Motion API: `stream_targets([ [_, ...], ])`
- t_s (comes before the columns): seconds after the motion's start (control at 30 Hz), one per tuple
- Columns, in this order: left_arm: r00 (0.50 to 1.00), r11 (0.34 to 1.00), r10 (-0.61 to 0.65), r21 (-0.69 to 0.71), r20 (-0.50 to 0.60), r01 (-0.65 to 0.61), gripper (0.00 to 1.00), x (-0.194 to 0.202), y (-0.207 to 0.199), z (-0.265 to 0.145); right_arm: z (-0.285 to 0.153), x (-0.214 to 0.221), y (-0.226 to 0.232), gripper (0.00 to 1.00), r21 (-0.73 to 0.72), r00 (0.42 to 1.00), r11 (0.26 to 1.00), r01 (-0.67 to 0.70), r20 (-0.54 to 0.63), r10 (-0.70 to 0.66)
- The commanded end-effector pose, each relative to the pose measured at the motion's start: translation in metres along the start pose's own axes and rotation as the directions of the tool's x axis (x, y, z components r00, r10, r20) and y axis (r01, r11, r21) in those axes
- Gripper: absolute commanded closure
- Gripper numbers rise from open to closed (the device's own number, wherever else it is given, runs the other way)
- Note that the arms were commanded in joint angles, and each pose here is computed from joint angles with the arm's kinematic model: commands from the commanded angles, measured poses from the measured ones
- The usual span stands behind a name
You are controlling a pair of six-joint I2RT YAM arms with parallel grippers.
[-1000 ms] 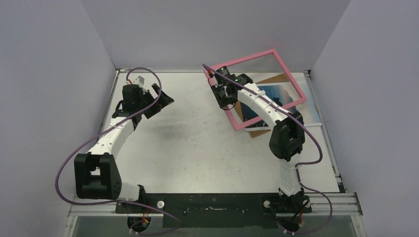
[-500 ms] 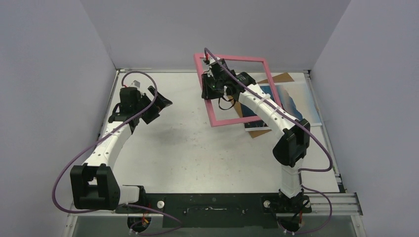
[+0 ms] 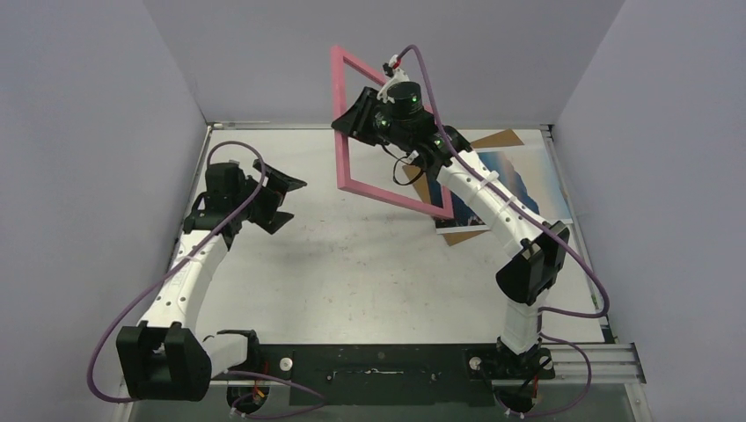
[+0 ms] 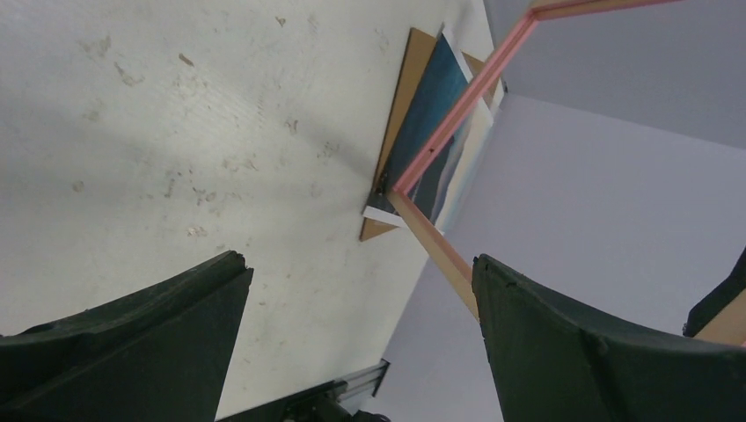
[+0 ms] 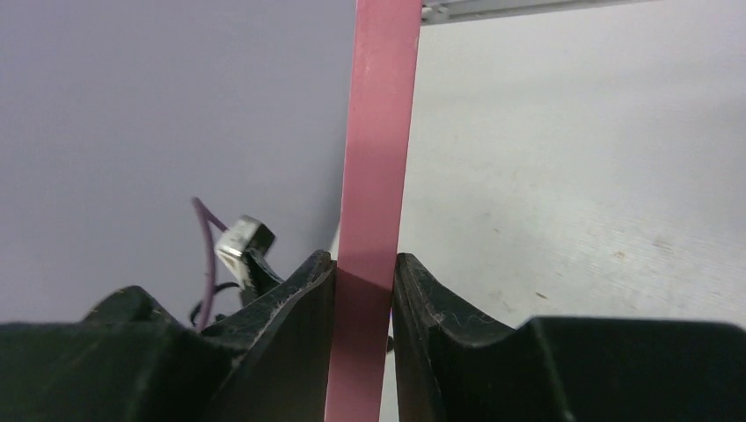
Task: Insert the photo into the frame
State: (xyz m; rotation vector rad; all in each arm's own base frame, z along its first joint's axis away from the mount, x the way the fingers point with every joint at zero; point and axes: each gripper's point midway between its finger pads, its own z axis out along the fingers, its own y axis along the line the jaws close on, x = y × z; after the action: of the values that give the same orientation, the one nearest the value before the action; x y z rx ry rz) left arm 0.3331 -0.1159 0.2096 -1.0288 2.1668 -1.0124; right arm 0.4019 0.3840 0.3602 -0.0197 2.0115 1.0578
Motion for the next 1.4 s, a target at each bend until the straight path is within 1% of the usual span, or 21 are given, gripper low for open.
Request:
stream_targets([
  [0.0, 0.979, 0.979, -0.198, 0.034, -0.054, 0.2, 0.03, 0.012, -0.009, -0.012, -0.056, -0.072, 0.12, 1.0, -0.398, 0.971, 0.915, -0.064, 0.188, 0.149],
  [0.13, 0.944, 0.947, -0.311, 0.044, -0.11, 0.318, 0.03, 0.019, -0.016, -0.018, -0.072, -0.074, 0.162, 1.0, -0.522, 0.961, 0.847, -0.097, 0.173, 0.216],
  [0.3, 0.895, 0.896, -0.412, 0.1, -0.171, 0.432, 0.03, 0.023, -0.036, -0.031, -0.075, -0.07, 0.189, 1.0, -0.597, 0.946, 0.792, -0.129, 0.165, 0.279],
  [0.47, 0.806, 0.799, -0.535, 0.159, -0.253, 0.581, 0.03, 0.026, -0.051, -0.039, -0.075, -0.068, 0.208, 1.0, -0.668, 0.925, 0.725, -0.168, 0.147, 0.35],
  [0.53, 0.765, 0.764, -0.573, 0.148, -0.294, 0.628, 0.03, 0.03, -0.054, -0.04, -0.076, -0.067, 0.213, 1.0, -0.685, 0.922, 0.711, -0.161, 0.152, 0.356],
  [0.67, 0.71, 0.715, -0.627, 0.124, -0.321, 0.688, 0.03, 0.031, -0.053, -0.04, -0.077, -0.065, 0.218, 1.0, -0.713, 0.917, 0.683, -0.159, 0.151, 0.37],
  [0.77, 0.667, 0.657, -0.665, 0.16, -0.337, 0.736, 0.04, 0.025, -0.056, -0.037, -0.072, -0.061, 0.213, 1.0, -0.712, 0.909, 0.682, -0.169, 0.155, 0.387],
  [0.83, 0.657, 0.636, -0.67, 0.188, -0.347, 0.748, 0.04, 0.021, -0.061, -0.036, -0.07, -0.06, 0.212, 1.0, -0.711, 0.904, 0.681, -0.173, 0.159, 0.396],
  [1.1, 0.595, 0.572, -0.692, 0.194, -0.409, 0.797, 0.08, 0.017, -0.079, -0.026, -0.059, -0.052, 0.213, 1.0, -0.723, 0.897, 0.664, -0.191, 0.147, 0.418],
  [1.13, 0.59, 0.559, -0.693, 0.207, -0.414, 0.803, 0.13, 0.014, -0.082, -0.026, -0.059, -0.051, 0.213, 1.0, -0.727, 0.895, 0.658, -0.197, 0.141, 0.424],
  [1.2, 0.58, 0.528, -0.696, 0.245, -0.424, 0.813, 0.29, 0.009, -0.087, -0.026, -0.06, -0.05, 0.214, 1.0, -0.74, 0.89, 0.639, -0.211, 0.125, 0.439],
  [1.27, 0.576, 0.5, -0.693, 0.286, -0.434, 0.818, 0.43, 0.003, -0.092, -0.027, -0.06, -0.049, 0.214, 1.0, -0.744, 0.889, 0.632, -0.216, 0.119, 0.443],
  [1.33, 0.576, 0.489, -0.693, 0.305, -0.433, 0.817, 0.55, 0.001, -0.094, -0.027, -0.06, -0.047, 0.213, 1.0, -0.741, 0.888, 0.634, -0.221, 0.115, 0.445],
  [1.37, 0.579, 0.485, -0.69, 0.316, -0.435, 0.815, 0.59, 0.001, -0.095, -0.027, -0.06, -0.046, 0.211, 1.0, -0.74, 0.888, 0.635, -0.223, 0.115, 0.446],
])
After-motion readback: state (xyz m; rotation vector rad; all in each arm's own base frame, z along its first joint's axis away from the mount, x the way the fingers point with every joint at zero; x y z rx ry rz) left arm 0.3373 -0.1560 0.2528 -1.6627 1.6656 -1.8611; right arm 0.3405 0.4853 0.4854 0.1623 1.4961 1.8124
